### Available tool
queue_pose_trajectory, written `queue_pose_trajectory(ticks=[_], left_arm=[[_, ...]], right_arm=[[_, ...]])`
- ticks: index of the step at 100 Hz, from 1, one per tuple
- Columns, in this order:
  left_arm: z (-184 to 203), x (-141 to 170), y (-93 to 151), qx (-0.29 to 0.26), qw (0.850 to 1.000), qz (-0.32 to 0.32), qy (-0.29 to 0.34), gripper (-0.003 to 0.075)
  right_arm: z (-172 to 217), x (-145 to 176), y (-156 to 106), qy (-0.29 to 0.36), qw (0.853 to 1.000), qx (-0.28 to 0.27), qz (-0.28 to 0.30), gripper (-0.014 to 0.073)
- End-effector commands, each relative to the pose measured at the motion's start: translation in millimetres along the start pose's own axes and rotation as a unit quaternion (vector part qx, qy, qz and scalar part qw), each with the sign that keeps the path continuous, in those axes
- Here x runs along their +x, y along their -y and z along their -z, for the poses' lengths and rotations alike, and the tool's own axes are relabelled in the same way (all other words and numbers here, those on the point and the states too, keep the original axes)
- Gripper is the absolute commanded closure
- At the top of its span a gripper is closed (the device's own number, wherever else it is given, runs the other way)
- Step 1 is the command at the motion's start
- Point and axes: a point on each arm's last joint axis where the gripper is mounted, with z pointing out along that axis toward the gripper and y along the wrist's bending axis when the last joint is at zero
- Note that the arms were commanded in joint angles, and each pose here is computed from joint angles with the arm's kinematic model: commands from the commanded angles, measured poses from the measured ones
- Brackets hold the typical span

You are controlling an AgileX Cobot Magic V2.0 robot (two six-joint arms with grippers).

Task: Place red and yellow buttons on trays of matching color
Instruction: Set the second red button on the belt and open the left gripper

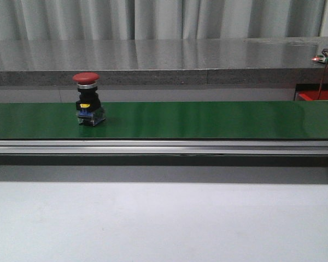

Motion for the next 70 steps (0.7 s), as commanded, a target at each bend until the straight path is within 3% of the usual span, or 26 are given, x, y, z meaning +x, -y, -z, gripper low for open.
queue_pose_trajectory(ticks=[1, 17, 34, 55, 70], left_arm=[[53.4, -14.6, 17.5, 0.020, 0.997, -0.006, 0.071, 0.0614], [85.8, -11.2, 50.1, 0.043, 0.995, -0.042, 0.084, 0.0614], [100.6, -1.1, 76.0, 0.064, 0.994, -0.073, 0.058, 0.0614], [92.4, 15.5, 117.0, 0.118, 0.988, -0.094, 0.033, 0.0614], [85.1, 26.3, 137.2, 0.123, 0.984, -0.123, 0.031, 0.0614]], right_arm=[[15.0, -9.8, -0.4, 0.049, 0.999, -0.001, 0.003, 0.0669], [15.0, -9.8, -0.4, 0.049, 0.999, -0.001, 0.003, 0.0669], [15.0, -9.8, -0.4, 0.049, 0.999, -0.001, 0.003, 0.0669], [15.0, -9.8, -0.4, 0.049, 0.999, -0.001, 0.003, 0.0669], [15.0, -9.8, -0.4, 0.049, 0.999, -0.001, 0.003, 0.0669]])
